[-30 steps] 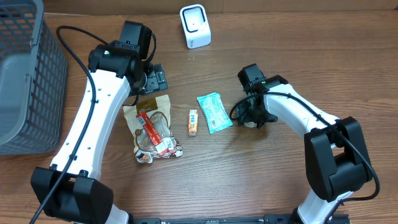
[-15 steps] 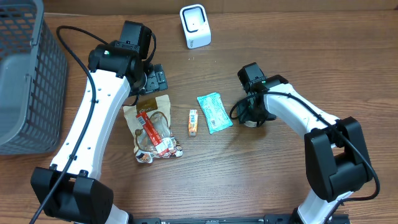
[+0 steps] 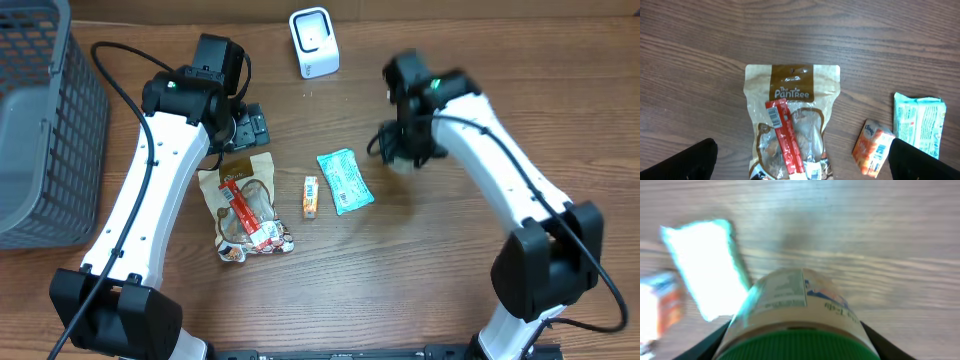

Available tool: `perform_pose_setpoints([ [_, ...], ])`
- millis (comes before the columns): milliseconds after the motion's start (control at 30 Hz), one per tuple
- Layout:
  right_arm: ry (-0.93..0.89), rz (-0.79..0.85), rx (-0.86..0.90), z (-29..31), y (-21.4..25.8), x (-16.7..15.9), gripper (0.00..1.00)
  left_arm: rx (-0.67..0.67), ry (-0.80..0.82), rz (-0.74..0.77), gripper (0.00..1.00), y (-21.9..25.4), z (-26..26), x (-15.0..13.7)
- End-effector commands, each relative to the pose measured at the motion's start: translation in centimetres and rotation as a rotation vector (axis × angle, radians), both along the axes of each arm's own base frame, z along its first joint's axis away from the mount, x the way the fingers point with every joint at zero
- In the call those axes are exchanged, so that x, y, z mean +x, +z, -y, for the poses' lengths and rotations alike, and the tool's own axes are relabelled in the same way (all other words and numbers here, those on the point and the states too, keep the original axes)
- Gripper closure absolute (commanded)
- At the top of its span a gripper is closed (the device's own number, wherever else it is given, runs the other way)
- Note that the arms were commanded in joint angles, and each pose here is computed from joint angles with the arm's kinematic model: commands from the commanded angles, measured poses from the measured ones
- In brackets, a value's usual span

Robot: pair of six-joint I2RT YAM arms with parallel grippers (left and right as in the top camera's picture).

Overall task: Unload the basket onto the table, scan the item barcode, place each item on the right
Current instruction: 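Hold the jar in front of the white scanner with the right gripper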

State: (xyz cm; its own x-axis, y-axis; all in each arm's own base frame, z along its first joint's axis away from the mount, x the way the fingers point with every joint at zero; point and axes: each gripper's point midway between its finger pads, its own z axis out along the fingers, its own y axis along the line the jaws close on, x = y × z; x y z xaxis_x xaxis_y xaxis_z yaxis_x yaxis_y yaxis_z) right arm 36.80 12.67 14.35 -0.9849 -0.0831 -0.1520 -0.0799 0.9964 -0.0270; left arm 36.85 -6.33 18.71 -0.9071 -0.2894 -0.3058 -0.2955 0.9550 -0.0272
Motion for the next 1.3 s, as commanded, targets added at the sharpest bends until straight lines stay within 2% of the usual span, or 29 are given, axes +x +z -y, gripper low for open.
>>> perform_pose_setpoints([
  [0, 0.02, 0.163, 0.077, -1.0, 8.0, 2.0, 0.76, 0.009, -0.009, 0.032, 0.0, 1.1, -0.2, 0.1],
  [167, 0.035, 0.297, 0.172, -1.6, 16.1, 1.5, 0.78, 0.009, -0.009, 0.032, 0.0, 1.1, -0.2, 0.1],
  [333, 0.059, 0.343, 0.244, -2.7, 18.5, 1.3, 0.78, 0.009, -0.009, 0.032, 0.0, 1.1, -0.2, 0.1],
  [467, 0.066, 0.376, 0.254, -3.5, 17.9, 3.4, 0.82, 0.009, -0.009, 0.032, 0.0, 1.1, -0.2, 0.1],
  [733, 0.074, 0.484, 0.289, -6.0, 15.8, 10.2, 0.83, 0.009, -0.009, 0.032, 0.0, 1.1, -0.2, 0.1],
  [767, 0.075, 0.511, 0.298, -6.6, 15.1, 11.9, 0.83, 0.009, -0.009, 0.032, 0.0, 1.1, -0.2, 0.1],
  [933, 0.078, 0.564, 0.316, -8.0, 13.0, 15.6, 0.79, 0.009, -0.009, 0.032, 0.0, 1.1, -0.2, 0.1],
  [1267, 0.085, 0.683, 0.357, -10.7, 8.0, 22.6, 0.81, 0.009, -0.009, 0.032, 0.0, 1.1, -0.2, 0.1],
])
